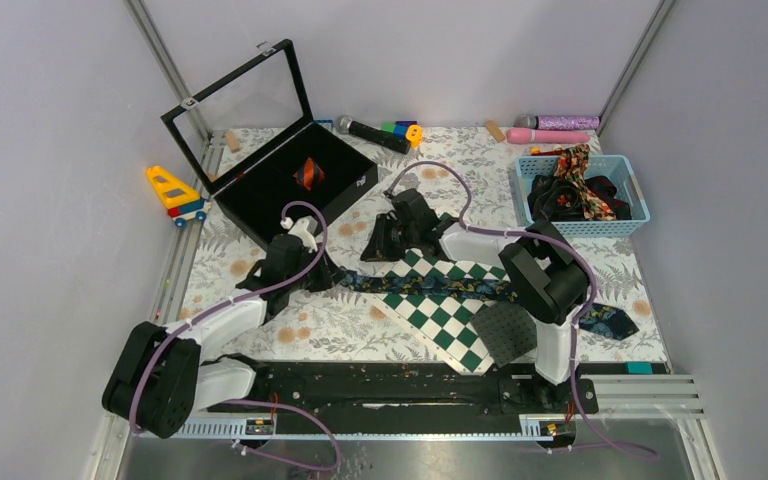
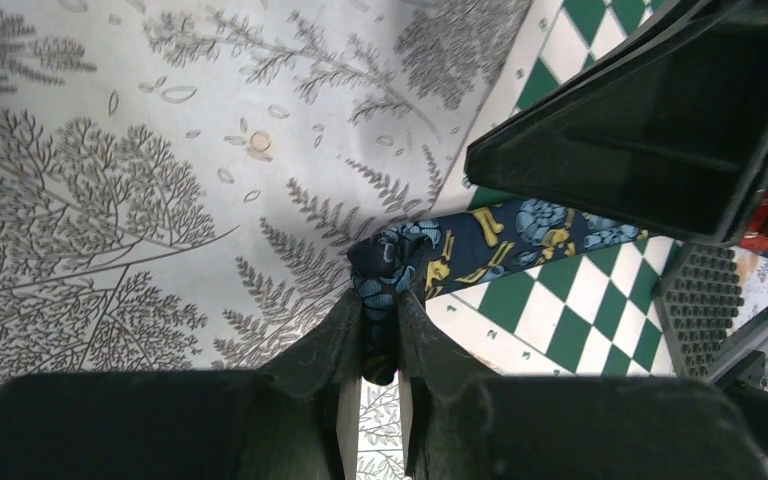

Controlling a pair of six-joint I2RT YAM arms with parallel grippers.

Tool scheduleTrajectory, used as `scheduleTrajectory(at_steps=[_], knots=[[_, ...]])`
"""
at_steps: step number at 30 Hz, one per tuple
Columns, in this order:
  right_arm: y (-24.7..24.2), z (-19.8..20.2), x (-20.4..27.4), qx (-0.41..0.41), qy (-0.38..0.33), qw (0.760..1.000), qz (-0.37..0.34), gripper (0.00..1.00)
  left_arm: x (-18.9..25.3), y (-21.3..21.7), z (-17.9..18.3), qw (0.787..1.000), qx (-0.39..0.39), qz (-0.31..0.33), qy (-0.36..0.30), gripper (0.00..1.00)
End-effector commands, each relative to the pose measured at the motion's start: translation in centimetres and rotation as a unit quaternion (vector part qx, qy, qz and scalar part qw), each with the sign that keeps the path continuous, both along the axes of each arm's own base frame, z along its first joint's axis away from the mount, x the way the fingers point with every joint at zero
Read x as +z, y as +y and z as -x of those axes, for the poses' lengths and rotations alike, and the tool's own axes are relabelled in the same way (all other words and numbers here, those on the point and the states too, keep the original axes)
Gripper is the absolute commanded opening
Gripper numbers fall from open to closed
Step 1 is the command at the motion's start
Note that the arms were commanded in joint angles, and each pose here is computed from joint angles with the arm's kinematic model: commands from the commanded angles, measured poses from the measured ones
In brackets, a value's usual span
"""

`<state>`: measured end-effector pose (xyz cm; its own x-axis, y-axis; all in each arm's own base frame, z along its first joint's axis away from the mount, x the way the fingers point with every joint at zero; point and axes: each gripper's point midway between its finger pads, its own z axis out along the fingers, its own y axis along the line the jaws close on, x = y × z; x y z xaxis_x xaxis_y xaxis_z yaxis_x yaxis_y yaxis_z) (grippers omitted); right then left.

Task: Roll the ties
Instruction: Roll the tie at the center of the board.

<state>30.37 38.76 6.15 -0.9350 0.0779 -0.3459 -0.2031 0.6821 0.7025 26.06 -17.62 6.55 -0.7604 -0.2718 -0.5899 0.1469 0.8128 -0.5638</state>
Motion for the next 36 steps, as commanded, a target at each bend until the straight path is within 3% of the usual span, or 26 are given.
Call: scheduleTrajectory(at_steps=[1, 10, 28, 36], knots=[[1.2, 0.5, -0.5, 0.019, 0.004, 1.0, 0.006, 0.21, -1.2, 0.0, -0.3, 1.0, 0.018, 0.009, 0.005, 0.0], [2.4, 1.2, -3.0, 0.042, 0.005, 0.998, 0.049, 0.19, -3.5, -0.1, 0.5, 0.999, 0.02, 0.014, 0.03, 0.0], [2.6, 3.3, -3.9, 0.074, 0.016, 0.994, 0.074, 0.17, -3.4, 0.6, 0.4, 0.999, 0.037, 0.004, 0.029, 0.31], [2.6, 3.7, -3.8, 0.079, 0.017, 0.994, 0.072, 0.16, -3.3, 0.5, 0.2, 0.999, 0.039, 0.006, 0.03, 0.34]])
